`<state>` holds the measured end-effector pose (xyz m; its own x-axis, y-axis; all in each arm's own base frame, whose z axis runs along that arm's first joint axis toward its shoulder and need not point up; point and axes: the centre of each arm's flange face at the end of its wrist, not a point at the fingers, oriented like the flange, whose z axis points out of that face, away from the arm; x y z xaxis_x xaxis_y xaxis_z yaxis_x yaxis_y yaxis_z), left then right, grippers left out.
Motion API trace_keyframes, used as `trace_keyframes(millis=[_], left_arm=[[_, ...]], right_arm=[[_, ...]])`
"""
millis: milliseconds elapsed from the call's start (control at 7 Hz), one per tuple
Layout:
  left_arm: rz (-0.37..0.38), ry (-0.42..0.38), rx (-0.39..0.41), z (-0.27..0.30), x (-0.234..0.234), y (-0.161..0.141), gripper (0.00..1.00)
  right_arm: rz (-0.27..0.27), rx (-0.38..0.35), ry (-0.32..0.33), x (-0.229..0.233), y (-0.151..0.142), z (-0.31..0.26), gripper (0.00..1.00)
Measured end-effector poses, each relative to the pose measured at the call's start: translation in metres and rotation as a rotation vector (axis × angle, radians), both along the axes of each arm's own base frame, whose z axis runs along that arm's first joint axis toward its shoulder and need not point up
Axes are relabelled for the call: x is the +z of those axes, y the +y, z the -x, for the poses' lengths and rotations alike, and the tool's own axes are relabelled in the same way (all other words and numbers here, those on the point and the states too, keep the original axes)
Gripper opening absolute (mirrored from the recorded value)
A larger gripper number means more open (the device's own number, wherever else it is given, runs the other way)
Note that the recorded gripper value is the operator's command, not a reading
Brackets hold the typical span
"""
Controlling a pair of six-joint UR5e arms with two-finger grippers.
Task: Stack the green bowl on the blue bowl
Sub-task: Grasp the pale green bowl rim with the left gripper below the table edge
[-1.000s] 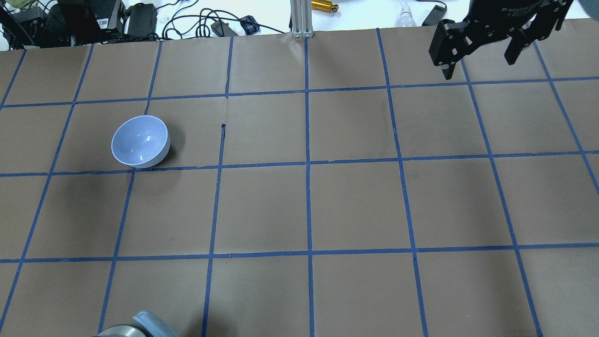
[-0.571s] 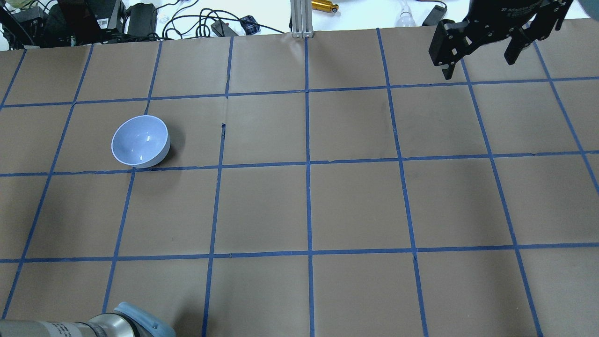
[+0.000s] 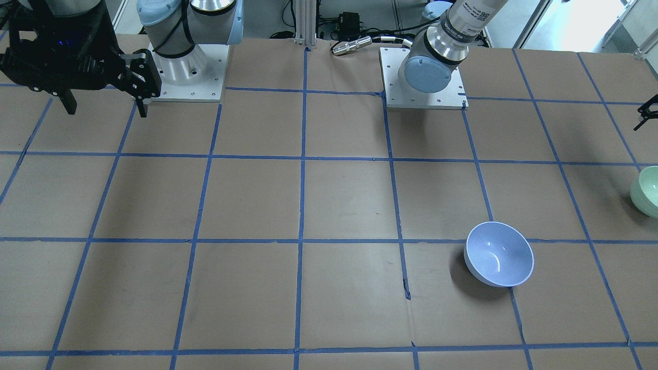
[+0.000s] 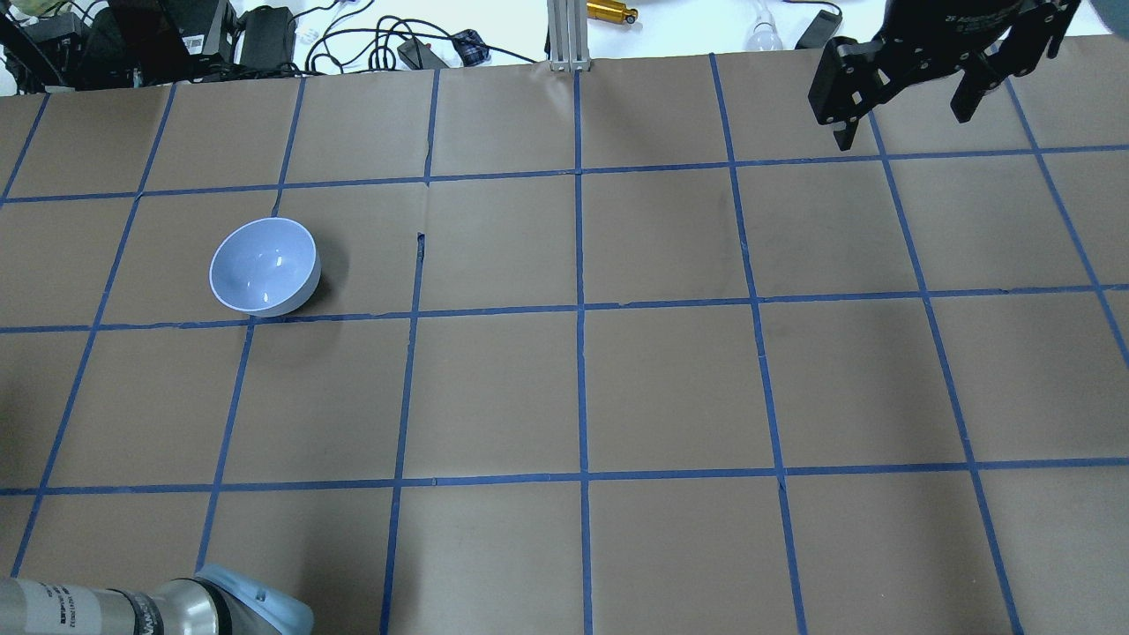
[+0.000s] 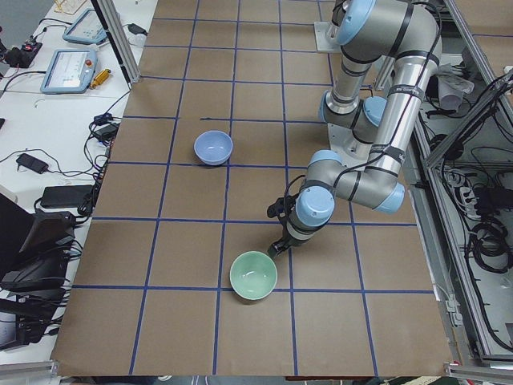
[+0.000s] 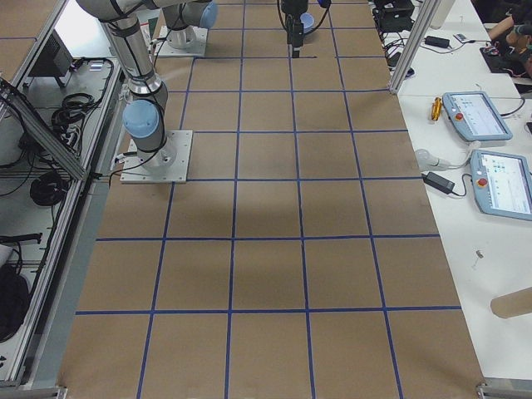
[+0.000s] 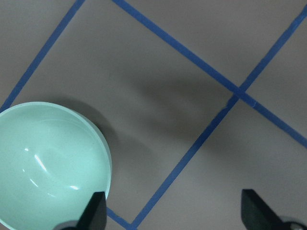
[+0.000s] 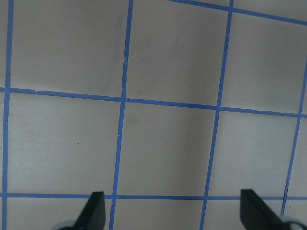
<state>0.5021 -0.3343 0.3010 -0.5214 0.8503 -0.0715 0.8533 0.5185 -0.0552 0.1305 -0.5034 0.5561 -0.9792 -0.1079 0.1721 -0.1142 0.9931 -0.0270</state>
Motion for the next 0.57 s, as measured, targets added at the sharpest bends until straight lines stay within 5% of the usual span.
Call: trace_keyframes(millis=[571], left_arm=[[-0.013,0.009,-0.226,-0.043,-0.059,-0.015,1.0]], right_arm=[[0.0,0.0,0.0,0.0,0.0,0.0,1.0]])
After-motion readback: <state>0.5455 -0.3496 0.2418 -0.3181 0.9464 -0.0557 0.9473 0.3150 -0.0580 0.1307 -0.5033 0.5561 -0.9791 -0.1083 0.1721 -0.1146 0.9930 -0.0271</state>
